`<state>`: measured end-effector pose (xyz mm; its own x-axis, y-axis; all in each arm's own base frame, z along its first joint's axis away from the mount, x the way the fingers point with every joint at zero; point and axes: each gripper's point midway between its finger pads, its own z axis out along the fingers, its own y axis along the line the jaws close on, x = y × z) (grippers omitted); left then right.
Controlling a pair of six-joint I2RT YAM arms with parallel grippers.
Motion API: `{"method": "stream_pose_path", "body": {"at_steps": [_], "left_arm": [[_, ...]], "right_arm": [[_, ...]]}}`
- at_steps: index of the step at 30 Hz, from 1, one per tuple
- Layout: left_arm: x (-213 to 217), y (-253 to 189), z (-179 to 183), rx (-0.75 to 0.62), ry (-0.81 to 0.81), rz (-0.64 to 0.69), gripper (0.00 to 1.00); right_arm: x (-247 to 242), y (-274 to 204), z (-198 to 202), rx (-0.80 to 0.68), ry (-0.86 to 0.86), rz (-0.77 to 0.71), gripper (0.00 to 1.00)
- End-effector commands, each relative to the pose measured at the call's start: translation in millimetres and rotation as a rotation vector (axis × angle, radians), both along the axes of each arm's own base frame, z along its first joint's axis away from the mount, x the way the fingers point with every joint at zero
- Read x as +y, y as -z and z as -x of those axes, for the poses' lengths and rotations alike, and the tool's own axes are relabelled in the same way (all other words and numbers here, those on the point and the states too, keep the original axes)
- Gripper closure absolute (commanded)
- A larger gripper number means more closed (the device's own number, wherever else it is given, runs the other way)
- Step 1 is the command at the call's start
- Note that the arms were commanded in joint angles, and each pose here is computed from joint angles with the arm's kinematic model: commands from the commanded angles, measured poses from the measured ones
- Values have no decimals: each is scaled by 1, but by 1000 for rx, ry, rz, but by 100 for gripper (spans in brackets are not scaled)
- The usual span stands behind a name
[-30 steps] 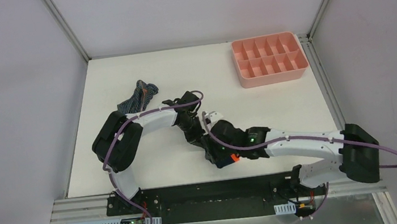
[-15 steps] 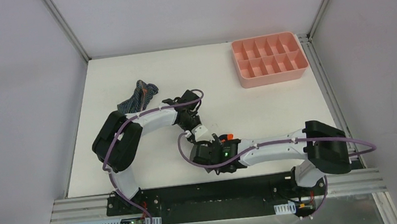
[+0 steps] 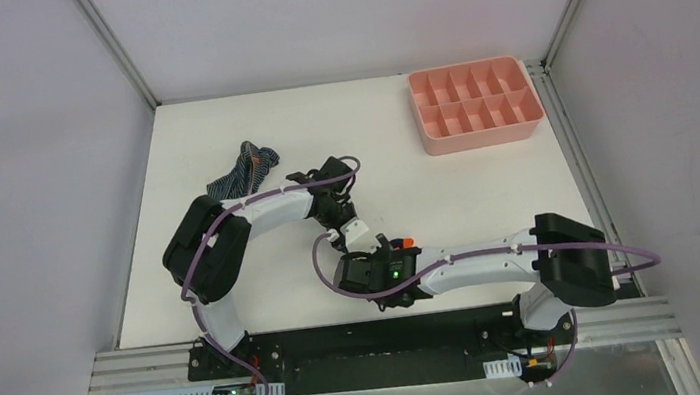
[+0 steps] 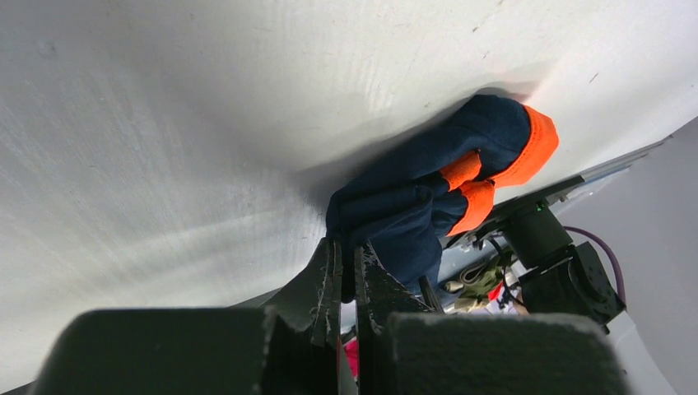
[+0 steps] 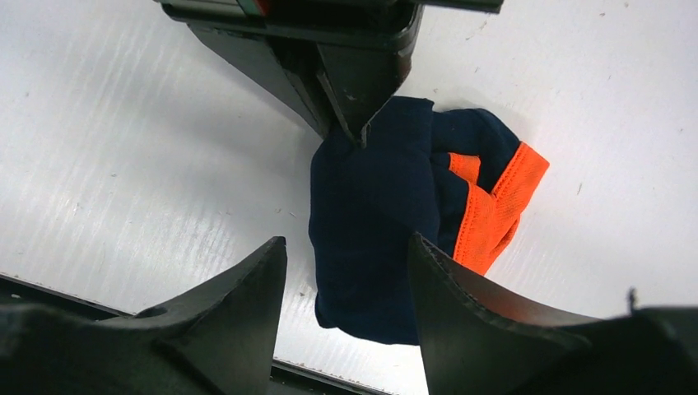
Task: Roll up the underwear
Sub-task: Roll the underwear to the center of the board.
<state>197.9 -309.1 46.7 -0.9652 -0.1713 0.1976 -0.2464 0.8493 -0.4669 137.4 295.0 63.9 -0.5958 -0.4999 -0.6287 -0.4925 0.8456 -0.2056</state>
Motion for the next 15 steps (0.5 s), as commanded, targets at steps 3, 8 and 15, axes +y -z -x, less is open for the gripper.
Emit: {"method": "stream_pose_path", "body": {"at_steps": [3,8,15], "left_arm": [[-9,-9,5,24,45,39,100],[-9,-9,5,31,44,40,100],[-13,-13,1,34,30,52,100]], "right_arm": [[-3,7,-2,-7,57,34,43],[-11,17,-9,-43,93,83,47],[-25,29,-10,-51,142,82,88]]}}
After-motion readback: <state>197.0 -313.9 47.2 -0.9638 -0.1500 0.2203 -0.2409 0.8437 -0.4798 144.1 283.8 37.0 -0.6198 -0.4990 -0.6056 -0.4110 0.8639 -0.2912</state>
